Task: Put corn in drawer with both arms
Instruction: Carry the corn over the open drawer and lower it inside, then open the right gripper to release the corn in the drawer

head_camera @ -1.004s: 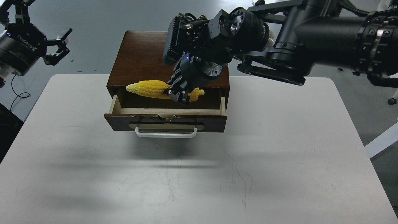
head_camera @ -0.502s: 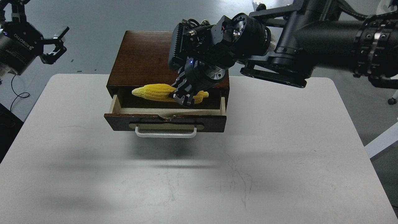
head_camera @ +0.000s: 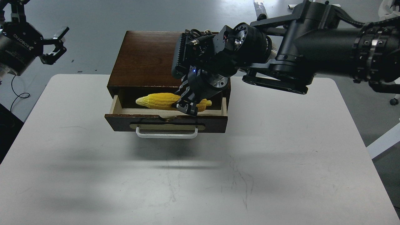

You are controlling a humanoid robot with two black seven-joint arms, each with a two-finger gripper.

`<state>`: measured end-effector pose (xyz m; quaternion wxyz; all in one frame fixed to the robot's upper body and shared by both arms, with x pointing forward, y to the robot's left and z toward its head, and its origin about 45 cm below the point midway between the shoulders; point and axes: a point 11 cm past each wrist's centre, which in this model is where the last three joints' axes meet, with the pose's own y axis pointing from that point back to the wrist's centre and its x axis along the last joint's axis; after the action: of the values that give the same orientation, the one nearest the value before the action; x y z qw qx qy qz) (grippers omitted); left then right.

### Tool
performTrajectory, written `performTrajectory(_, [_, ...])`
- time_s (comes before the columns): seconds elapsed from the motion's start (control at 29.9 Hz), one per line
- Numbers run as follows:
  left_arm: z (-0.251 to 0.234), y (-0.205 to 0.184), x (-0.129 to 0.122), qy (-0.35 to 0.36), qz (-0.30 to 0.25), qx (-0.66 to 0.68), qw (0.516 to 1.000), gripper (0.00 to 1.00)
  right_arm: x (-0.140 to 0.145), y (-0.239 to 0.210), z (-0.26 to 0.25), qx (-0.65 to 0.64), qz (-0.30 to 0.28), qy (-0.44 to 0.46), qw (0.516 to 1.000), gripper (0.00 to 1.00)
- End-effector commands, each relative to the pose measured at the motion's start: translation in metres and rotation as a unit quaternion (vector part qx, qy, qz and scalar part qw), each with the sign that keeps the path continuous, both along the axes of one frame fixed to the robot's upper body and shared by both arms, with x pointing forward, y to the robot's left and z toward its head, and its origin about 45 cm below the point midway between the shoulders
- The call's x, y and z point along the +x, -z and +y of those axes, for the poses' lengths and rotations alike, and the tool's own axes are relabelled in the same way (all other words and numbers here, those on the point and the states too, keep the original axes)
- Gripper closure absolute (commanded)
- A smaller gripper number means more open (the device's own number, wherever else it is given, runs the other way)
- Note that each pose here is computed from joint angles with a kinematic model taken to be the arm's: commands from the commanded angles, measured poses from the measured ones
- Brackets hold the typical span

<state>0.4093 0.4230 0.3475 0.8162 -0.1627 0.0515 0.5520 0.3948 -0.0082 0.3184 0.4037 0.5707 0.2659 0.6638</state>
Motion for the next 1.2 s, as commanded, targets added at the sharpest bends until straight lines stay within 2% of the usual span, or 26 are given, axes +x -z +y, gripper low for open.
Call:
performTrajectory(0.0, [-0.0005,-0.0001,0.0002,0.0,0.0,0.0,1.0,0.01,0.0,0.0053,-0.0026,-0.002,0.005,0.003,1.0,0.66])
performTrajectory(0.17, [-0.0005,-0.0001,0.0002,0.0,0.0,0.0,1.0,0.01,-0.0002,0.0065,-0.0029,-0.002,0.006,0.003,1.0,0.57])
performTrajectory(0.47, [-0.0003,0.0005,0.0,0.0,0.0,0.0,1.0,0.01,0.0004,0.0073,-0.0035,-0.002,0.007,0.005,1.0,0.53])
performTrajectory(0.54, [-0.0003,0.0005,0.0,0.0,0.0,0.0,1.0,0.01,0.0004,0.0072,-0.0034,-0.001,0.007,0.005,1.0,0.46])
performTrajectory(0.7, [-0.0003,0.0005,0.0,0.0,0.0,0.0,1.0,0.01,0.0004,0.0072,-0.0034,-0.001,0.007,0.005,1.0,0.42])
performTrajectory(1.17, [0.0003,-0.0002,-0.0001,0.0,0.0,0.0,1.0,0.01,0.0004,0.0072,-0.0034,-0.001,0.007,0.005,1.0,0.42])
